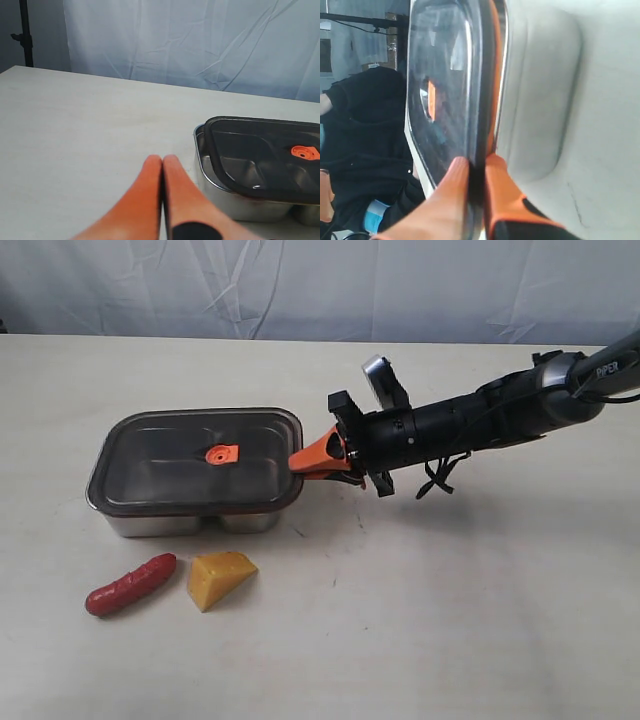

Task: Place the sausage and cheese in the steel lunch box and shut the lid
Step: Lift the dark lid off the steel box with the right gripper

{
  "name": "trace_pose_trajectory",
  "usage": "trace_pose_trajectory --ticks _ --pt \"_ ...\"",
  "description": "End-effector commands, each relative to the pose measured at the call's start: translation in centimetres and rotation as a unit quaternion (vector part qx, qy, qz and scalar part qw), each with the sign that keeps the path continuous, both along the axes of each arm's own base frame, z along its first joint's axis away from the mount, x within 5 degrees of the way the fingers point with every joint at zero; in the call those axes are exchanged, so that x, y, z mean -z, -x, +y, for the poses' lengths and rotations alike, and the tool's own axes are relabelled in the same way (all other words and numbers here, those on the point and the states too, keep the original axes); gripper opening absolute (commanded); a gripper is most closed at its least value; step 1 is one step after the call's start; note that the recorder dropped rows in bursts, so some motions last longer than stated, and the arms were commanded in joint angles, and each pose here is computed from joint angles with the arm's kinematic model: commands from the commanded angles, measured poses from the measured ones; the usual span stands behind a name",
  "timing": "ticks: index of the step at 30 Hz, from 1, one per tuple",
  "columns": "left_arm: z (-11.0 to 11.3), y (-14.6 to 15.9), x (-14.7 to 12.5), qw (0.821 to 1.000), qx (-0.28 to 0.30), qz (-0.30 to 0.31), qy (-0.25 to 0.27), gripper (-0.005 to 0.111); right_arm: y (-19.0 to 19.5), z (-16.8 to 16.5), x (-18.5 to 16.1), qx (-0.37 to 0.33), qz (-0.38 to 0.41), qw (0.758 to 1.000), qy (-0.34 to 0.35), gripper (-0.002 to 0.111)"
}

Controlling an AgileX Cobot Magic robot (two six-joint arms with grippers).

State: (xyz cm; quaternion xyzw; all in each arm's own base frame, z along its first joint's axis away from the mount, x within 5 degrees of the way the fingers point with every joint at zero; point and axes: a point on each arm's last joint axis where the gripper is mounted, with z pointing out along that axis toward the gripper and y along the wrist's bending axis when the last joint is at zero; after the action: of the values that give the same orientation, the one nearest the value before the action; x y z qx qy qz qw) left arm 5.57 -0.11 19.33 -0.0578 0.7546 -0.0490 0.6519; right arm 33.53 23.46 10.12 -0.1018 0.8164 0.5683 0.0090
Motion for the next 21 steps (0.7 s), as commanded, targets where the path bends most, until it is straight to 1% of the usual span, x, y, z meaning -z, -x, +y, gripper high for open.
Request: trace_pose_trajectory --ticks 1,3,4,10,14,16,21 --pt "0.0 0.0 0.1 1.0 -0.001 -0.001 0.002 0.0 0.2 0.1 -0.7 -0.02 -0.002 0.999 -0.028 -0.001" --pt "0.0 0.0 0.1 1.0 -0.001 -0.001 0.002 0.0 0.2 0.1 -1.4 -0.021 -0.013 0.999 -0.039 -0.001" --pt "0.0 0.0 0.1 1.0 -0.001 -0.001 0.002 0.0 0.0 0.2 -1.7 -0.01 -0.012 0.999 -0.048 -0.001" --pt "0.0 0.0 0.1 1.0 -0.001 -0.001 0.002 0.0 -0.3 0.2 -1.8 0.003 -0.014 0.998 -0.057 -0.001" --pt "0.0 0.0 0.1 1.0 -0.001 -0.001 0.002 0.0 -0.4 0.3 -2.1 0.009 -0.018 0.997 -0.076 -0.001" --pt "0.0 0.0 0.1 1.0 -0.001 -0.001 0.002 0.0 -0.4 0.4 -2.4 0.006 -0.027 0.995 -0.092 -0.001" --pt "0.0 0.0 0.1 1.0 -0.001 -0.001 0.002 0.0 -0.5 0.4 -3.6 0.011 -0.056 0.993 -0.104 -0.001"
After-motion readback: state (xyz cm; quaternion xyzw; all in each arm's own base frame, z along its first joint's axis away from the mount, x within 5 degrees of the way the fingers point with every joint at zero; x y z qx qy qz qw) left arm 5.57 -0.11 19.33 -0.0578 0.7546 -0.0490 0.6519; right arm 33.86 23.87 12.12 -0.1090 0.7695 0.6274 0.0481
